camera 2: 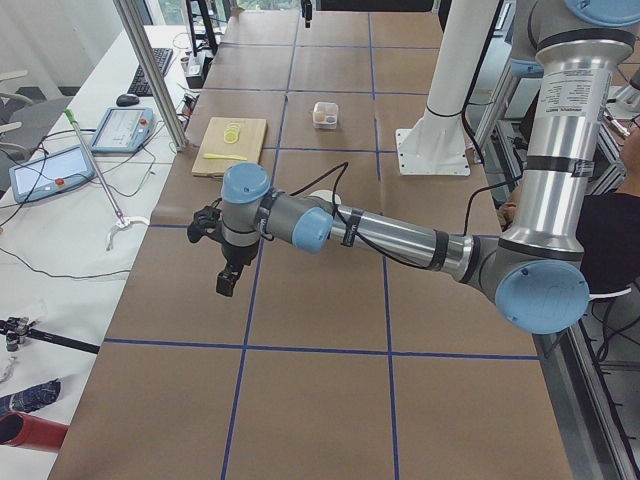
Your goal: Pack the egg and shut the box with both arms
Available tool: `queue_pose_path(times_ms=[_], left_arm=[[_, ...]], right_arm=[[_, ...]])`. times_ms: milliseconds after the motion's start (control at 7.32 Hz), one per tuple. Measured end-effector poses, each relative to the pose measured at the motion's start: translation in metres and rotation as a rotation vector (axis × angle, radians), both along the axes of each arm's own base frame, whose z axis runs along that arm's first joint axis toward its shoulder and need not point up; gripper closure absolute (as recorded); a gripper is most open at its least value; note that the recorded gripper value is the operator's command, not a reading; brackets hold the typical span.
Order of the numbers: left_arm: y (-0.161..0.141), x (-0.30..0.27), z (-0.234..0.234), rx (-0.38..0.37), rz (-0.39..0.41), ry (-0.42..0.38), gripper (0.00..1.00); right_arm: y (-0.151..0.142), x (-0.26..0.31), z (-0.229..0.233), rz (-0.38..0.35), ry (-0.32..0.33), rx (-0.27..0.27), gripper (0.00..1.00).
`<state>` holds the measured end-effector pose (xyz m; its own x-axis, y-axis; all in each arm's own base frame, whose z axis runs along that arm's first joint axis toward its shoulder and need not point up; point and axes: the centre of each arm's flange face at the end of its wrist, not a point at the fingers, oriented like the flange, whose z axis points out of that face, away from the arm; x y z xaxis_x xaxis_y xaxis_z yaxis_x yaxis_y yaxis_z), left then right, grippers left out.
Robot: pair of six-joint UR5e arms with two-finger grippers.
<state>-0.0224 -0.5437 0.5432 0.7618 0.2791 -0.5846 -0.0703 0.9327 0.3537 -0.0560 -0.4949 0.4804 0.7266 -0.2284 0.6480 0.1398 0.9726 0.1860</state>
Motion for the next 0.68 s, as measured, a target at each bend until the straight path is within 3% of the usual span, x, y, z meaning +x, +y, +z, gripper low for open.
queue_pose_path(times_ms=[273, 683], left_arm=[[0.024, -0.016, 0.039, -0.016, 0.044, -0.024, 0.00], [0.052, -0.029, 0.088, -0.079, 0.066, -0.021, 0.00]], right_arm=[[0.033, 0.084, 0.092, -0.006, -0.022, -0.049, 0.00], [0.061, 0.121, 0.136, 0.035, -0.043, -0.104, 0.00]])
